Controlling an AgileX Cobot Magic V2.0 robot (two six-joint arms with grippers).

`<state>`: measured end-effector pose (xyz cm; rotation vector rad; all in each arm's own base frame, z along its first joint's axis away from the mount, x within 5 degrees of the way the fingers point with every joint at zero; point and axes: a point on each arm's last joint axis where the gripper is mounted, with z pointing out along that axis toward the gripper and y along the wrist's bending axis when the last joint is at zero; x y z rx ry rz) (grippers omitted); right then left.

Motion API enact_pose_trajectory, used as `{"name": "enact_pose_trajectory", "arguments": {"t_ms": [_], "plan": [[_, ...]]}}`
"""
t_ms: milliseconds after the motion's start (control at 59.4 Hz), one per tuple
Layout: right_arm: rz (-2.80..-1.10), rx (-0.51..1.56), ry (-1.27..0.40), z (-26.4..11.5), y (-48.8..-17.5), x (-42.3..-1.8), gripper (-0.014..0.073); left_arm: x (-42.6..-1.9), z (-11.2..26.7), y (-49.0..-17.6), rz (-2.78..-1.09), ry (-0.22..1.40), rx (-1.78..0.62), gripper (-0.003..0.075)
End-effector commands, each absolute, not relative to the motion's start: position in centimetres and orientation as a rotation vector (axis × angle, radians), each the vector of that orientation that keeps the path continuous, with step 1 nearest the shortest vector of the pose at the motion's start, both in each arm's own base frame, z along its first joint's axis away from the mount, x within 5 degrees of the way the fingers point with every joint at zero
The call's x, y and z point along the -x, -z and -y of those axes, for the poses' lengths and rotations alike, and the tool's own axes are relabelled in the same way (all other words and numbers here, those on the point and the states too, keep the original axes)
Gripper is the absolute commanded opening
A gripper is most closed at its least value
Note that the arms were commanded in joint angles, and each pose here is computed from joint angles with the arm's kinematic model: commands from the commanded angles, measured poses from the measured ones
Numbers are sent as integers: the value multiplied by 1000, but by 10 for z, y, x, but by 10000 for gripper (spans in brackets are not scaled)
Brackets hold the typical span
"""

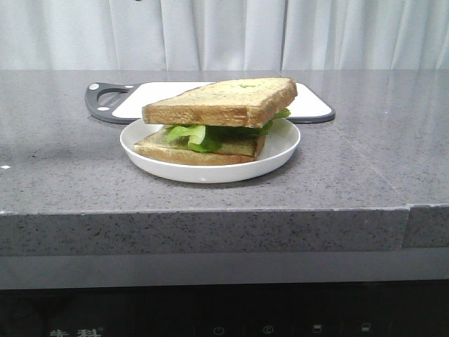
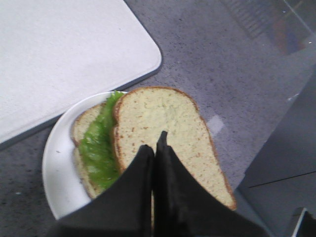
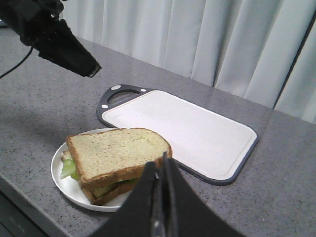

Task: Left arm grabs bread, right arm adds lettuce

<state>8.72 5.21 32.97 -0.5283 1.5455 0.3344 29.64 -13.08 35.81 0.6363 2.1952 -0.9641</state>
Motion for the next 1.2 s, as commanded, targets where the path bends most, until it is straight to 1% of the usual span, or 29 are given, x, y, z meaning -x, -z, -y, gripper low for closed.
{"name": "enact_pose_trajectory", "arguments": {"t_ms": [0,135,286,404,488,522,589,673,758,842,993,1178], "plan": [[-1451,447,-316,-48,-347,-89,-60,-280,123,-396,-2059,868,-623,-21],[-1418,318,-295,-39,-352,-92,-60,-255,106,-417,-1972,661,-571,-21],[-1468,195,-220,-26,-350,-97,-60,-218,80,-428,-1812,438,-457,-21],[-1508,144,-166,-19,-346,-98,-60,-184,62,-420,-1694,305,-398,-21],[-1476,121,-148,-16,-342,-94,-61,-158,49,-404,-1614,239,-339,-21],[-1455,112,-143,-15,-340,-90,-61,-147,44,-391,-1588,220,-310,-21],[-1434,118,-127,-13,-333,-82,-61,-124,35,-376,-1527,195,-269,-21],[-1428,120,-129,-13,-322,-75,-61,-102,29,-352,-1500,184,-251,-21],[-1429,128,-135,-13,-315,-69,-61,-85,25,-332,-1486,217,-220,-21],[-1425,133,-139,-13,-311,-65,-61,-72,21,-319,-1454,250,-182,-21],[-1385,115,-128,-11,-314,-63,-61,-59,17,-314,-1385,240,-162,-21],[-1371,106,-122,-10,-315,-62,-61,-59,17,-314,-1384,241,-164,-20]]}}
